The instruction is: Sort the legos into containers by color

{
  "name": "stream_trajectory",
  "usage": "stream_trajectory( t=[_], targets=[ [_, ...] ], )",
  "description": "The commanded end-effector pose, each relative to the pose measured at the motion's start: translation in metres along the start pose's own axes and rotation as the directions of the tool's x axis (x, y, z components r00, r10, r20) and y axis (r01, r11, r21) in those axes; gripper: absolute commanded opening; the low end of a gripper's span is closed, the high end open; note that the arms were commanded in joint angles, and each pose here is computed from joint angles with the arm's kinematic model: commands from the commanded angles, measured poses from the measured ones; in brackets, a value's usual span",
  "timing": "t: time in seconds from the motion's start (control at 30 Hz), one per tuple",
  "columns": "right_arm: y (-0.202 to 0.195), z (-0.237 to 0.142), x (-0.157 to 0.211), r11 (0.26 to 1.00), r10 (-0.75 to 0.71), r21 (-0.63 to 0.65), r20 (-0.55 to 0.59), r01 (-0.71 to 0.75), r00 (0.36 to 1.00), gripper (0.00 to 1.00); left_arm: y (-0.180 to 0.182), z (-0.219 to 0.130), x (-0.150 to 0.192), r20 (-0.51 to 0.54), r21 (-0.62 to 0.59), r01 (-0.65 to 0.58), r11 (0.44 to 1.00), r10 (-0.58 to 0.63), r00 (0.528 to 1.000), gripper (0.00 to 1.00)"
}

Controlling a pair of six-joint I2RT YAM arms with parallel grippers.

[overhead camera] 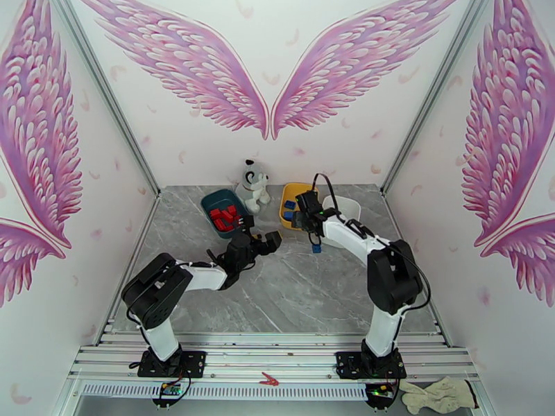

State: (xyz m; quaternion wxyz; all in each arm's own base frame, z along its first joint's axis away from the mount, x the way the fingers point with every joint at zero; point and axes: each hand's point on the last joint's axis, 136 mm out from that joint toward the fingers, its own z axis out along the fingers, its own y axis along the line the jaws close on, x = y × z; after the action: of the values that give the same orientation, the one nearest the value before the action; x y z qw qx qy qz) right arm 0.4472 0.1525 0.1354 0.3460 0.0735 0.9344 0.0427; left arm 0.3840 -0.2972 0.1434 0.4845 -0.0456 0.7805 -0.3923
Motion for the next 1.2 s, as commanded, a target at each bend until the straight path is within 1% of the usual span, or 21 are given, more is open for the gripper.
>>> stream_trajectory(
  t=[0.0,0.1,0.23,0.47,0.7,0.87,1.17],
  targets=[
    [-0.003,-0.016,0.001,0.998,0.037,-0.051,0.057,-0.034,0.998,0.7,-0.014,-0.019,-0.018,0.084,0.028,-0.014,1.0,0.011,0.996,0.99],
    [-0.013,-0.016,0.019,0.998,0.043,-0.044,0.038,-0.041,0.998,0.71,-0.01,-0.03,-0.014,0.09,0.016,-0.023,1.0,0.021,0.996,0.99],
    [-0.023,-0.006,0.051,0.998,0.049,-0.037,-0.007,-0.05,0.999,0.72,-0.005,-0.043,-0.006,0.101,0.007,-0.022,1.0,0.021,0.995,0.99],
    [-0.047,0.012,0.088,0.999,0.037,0.036,-0.044,-0.035,0.998,0.72,0.008,-0.065,0.015,0.093,-0.021,-0.022,1.0,0.024,0.995,0.99],
    [-0.057,0.036,0.101,0.995,0.03,0.1,-0.08,-0.022,0.996,0.69,0.017,-0.076,0.03,0.085,-0.022,-0.004,1.0,0.006,0.996,0.99],
    [-0.062,0.051,0.105,0.991,0.052,0.125,-0.11,-0.038,0.993,0.66,0.018,-0.078,0.032,0.083,-0.02,-0.002,1.0,0.003,0.997,0.99],
    [-0.061,0.061,0.096,0.991,0.063,0.129,-0.116,-0.048,0.991,0.63,0.015,-0.078,0.033,0.081,-0.013,-0.002,1.0,0.003,0.997,0.99]
  ],
)
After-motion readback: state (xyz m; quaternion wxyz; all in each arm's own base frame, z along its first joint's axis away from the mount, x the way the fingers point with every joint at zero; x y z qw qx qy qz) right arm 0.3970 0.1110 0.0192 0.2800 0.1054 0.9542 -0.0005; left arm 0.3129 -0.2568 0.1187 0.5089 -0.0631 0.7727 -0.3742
